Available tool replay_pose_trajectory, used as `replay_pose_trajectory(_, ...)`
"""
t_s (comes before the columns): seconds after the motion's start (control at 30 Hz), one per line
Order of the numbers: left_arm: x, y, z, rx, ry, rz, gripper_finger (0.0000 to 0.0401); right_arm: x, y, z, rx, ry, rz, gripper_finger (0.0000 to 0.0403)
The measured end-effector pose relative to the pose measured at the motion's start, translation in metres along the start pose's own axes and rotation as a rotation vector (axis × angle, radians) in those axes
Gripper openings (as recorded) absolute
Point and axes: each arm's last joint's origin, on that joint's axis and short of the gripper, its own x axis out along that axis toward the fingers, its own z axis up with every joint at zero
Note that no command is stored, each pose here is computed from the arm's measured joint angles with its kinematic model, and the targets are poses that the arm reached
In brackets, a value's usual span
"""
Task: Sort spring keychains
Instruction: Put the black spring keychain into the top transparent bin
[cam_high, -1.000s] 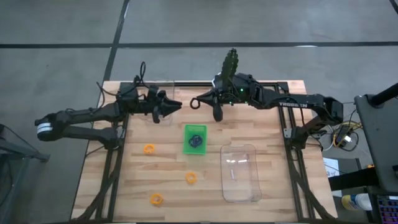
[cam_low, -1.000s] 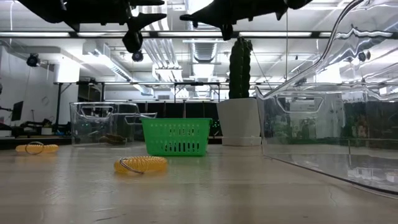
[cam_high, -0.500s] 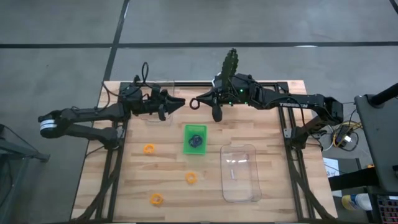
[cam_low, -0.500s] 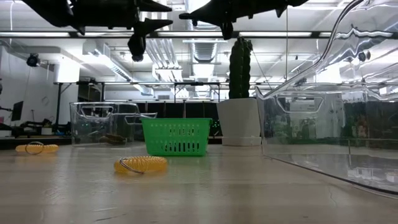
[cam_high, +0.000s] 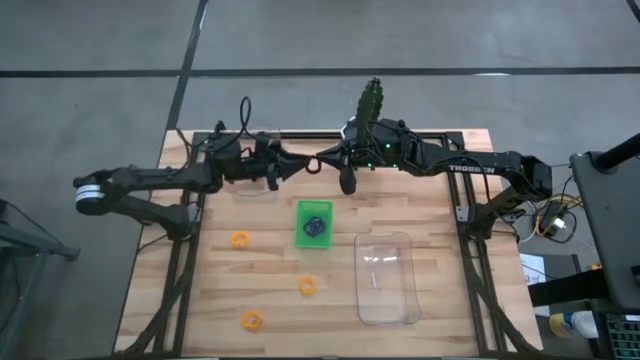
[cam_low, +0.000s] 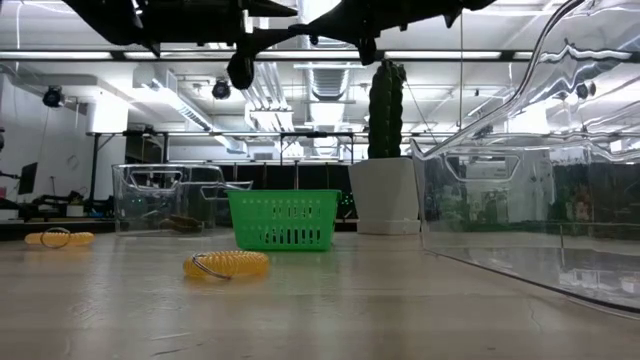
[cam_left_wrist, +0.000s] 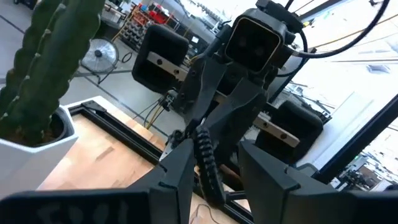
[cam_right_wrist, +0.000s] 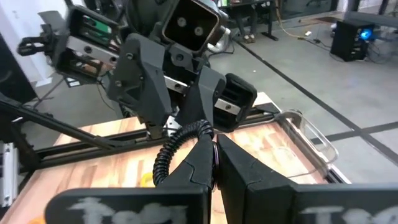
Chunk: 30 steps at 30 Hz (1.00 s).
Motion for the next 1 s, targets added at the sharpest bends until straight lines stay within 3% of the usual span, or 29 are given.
replay_pose_trajectory(0.57, 0.018, 0.003, -0.005, -0.021, 0.081, 0.007, 0.0113, 0.0, -0.001, -0.003, 0.001, 0.034, -0.018, 0.0008)
replay_pose_trajectory(1.0, 0.017, 0.003, -0.008, -0.028, 0.117, 0.012, 0.0019, 0.0, -0.002, -0.004, -0.003, 0.039, -0.043, 0.0008)
